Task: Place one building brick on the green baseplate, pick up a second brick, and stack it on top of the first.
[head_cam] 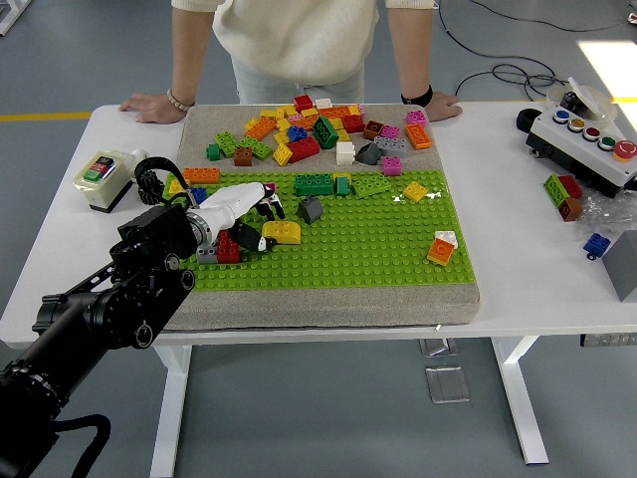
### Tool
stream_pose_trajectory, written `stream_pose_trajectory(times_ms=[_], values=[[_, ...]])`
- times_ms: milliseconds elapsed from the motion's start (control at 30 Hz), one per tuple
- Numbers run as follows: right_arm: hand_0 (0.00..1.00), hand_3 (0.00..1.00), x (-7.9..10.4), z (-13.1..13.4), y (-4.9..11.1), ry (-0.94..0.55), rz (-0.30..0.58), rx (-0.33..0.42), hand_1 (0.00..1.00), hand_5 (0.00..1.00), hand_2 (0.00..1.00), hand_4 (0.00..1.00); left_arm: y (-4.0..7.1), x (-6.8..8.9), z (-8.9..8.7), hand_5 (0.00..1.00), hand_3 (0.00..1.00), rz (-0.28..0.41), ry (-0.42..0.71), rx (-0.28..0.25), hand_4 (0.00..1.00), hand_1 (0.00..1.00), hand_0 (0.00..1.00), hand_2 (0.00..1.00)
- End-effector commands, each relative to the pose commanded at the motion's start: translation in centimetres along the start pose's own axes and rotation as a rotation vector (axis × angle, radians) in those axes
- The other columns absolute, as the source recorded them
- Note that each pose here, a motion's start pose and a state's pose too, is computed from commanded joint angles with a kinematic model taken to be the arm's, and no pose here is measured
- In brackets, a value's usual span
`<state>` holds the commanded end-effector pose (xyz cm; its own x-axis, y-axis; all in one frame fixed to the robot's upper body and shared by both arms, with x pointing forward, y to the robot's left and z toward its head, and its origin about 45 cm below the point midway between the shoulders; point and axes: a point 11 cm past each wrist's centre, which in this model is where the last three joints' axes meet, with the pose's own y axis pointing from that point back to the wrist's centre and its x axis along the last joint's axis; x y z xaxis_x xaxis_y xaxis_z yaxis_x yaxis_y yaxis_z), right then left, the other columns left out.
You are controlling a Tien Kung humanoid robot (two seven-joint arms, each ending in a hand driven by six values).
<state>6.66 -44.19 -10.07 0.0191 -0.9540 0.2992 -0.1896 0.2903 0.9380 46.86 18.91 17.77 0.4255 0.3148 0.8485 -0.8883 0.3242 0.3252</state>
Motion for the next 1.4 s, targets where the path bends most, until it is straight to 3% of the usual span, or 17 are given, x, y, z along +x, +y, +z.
stream_pose_trajectory(times_ms=[433, 1400], values=[[0.759, 0.754, -0.02, 0.14, 0.01, 0.0, -0.001, -0.002, 0.687, 0.506, 0.734, 0.998, 0.03, -0.23, 0.03, 0.017, 0.55, -0.01, 0.011, -0.004, 0.762, 0.603, 0.676, 0.562], [0.76, 0.754, -0.06, 0.27, 0.01, -0.002, -0.002, -0.004, 0.688, 0.506, 0.734, 0.998, 0.4, 0.04, 0.04, 0.02, 0.555, -0.007, 0.058, -0.022, 0.767, 0.595, 0.678, 0.565]])
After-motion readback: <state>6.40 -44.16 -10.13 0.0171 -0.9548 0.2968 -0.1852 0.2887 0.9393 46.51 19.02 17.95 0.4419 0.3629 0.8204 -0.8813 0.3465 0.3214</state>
